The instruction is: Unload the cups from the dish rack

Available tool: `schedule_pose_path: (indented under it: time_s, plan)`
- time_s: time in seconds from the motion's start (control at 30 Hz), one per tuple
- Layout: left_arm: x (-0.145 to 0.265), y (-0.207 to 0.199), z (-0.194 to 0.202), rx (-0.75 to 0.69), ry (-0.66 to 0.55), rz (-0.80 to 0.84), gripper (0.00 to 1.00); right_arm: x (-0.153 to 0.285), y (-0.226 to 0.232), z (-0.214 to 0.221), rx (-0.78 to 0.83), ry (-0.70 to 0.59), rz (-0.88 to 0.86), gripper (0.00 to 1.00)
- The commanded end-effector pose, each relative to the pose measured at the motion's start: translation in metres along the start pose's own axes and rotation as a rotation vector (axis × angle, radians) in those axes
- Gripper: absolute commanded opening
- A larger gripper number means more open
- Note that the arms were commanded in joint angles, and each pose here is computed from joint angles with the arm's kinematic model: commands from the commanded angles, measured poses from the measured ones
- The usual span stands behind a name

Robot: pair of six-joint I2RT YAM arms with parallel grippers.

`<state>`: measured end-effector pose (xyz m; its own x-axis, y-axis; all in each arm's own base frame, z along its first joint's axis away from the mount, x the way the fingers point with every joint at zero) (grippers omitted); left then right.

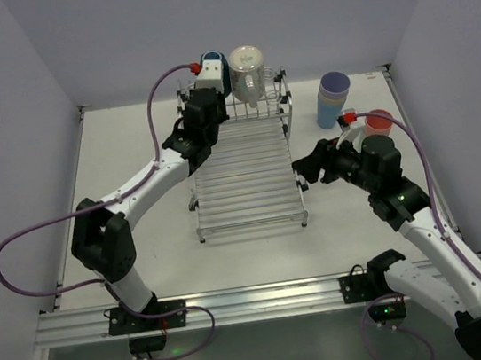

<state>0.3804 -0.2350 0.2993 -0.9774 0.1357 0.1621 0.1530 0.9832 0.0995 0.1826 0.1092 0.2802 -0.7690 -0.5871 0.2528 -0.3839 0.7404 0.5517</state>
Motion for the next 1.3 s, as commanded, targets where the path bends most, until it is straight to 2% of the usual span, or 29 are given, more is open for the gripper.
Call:
schedule_pose_path:
  time_s: [0.0,0.2,0.8,1.07,1.27]
  plan:
    - [0.014,0.025,-0.03,0.017,-0.124,-0.143,0.0,-0.001,0.008,-0.007,0.01,-0.037,-0.062,0.6]
    - [0.027,0.038,-0.037,0.024,-0.158,-0.191,0.0,0.0,0.012,-0.01,0.011,-0.056,-0.093,0.59]
    - [0.07,0.066,-0.047,0.143,-0.294,-0.179,0.0,-0.007,0.027,-0.02,0.006,-0.069,-0.171,0.59]
    - [0.086,0.064,-0.063,0.187,-0.363,-0.063,0.0,-0.012,0.038,-0.024,0.0,-0.077,-0.223,0.59]
    - [0.114,0.069,-0.081,0.3,-0.415,0.022,0.0,-0.009,0.054,-0.032,-0.036,-0.138,-0.309,0.6]
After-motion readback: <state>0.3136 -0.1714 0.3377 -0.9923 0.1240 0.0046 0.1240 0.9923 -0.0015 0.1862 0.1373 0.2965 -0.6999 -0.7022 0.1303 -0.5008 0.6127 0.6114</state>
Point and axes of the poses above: each gripper's point midway between its finger pads, its own x axis back along the fingers, its own y axis along the line the jaws close on, z = x × y, the point moved 10 cm from there along x, back along the fingers, and after that the axes turned 6 degrees about -x, right-handed, at the moved point
